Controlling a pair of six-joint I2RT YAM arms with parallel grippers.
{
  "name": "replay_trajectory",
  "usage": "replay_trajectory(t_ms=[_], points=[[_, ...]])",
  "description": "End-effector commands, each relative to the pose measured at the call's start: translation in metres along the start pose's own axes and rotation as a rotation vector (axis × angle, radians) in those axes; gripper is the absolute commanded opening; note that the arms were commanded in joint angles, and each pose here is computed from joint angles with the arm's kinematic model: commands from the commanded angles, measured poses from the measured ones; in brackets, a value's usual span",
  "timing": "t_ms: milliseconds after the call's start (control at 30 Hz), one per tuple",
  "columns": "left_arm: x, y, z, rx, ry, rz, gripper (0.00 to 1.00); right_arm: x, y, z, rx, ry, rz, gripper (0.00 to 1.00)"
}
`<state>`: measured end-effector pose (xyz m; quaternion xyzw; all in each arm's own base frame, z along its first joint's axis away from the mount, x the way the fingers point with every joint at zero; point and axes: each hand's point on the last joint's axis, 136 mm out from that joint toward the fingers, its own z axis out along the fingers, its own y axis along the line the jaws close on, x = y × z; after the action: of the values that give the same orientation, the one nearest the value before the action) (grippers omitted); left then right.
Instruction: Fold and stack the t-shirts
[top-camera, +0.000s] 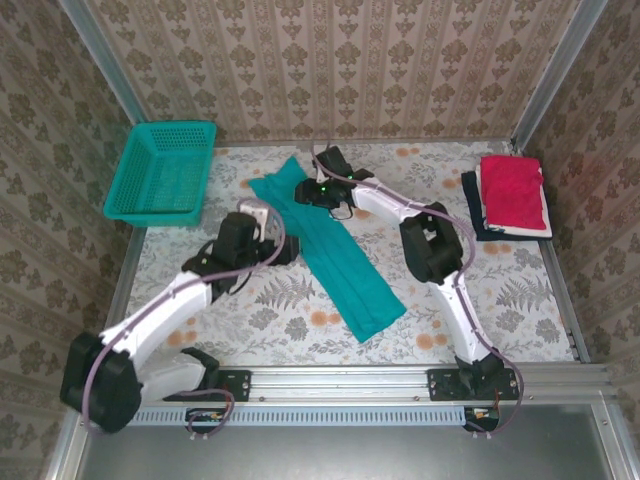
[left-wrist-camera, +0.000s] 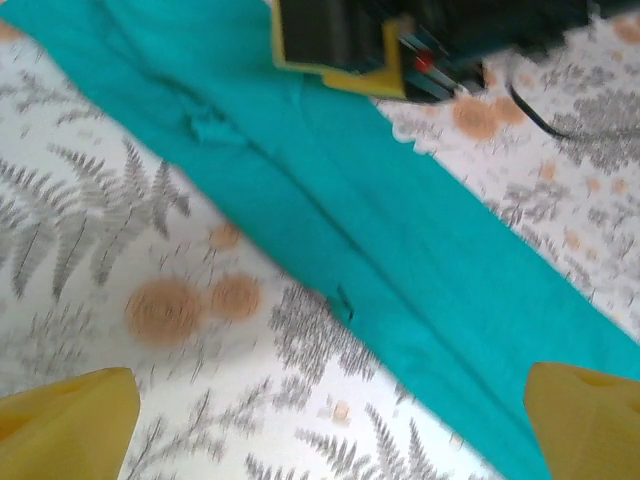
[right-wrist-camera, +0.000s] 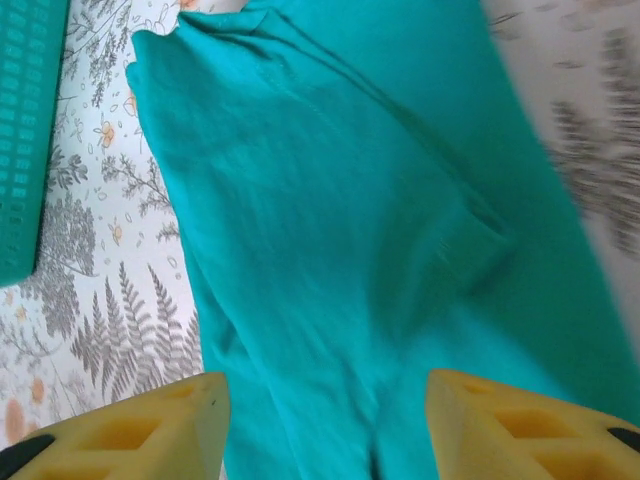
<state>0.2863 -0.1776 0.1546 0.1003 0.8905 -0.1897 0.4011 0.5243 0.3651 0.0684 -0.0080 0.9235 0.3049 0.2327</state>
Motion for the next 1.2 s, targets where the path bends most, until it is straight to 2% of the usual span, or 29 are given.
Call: replay_trajectory(t_ms=[0,133,267,700,833,967,1167], points=[[-0.002,0.004,-0.012,-0.005,-0.095,-0.030,1.00,0.012,0.000,0.025,-0.026,0.078,0.098,0.54],[0.003,-0.002,-0.014,0.041,-0.110,-0.016,1.00,0.002,-0.040,0.034,0.083,0.046,0.182,0.53],[-0.008,-0.009,-0.010,0.075,-0.148,0.012,1.00,-0.007,-0.091,0.024,0.172,0.036,0.288,0.52],[-0.016,-0.036,0.026,0.199,-0.107,0.050,1.00,-0.043,-0.211,-0.066,0.302,-0.103,0.446,0.52],[-0.016,-0.047,0.033,0.261,-0.092,0.076,1.00,-0.063,-0.201,-0.094,0.193,-0.146,0.391,0.59],[-0.017,-0.056,0.035,0.305,-0.092,0.143,1.00,-0.074,-0.181,-0.135,0.202,-0.203,0.202,0.70],[-0.010,-0.069,0.024,0.376,-0.067,0.454,1.00,-0.042,-0.155,-0.192,0.212,-0.230,-0.104,0.86]])
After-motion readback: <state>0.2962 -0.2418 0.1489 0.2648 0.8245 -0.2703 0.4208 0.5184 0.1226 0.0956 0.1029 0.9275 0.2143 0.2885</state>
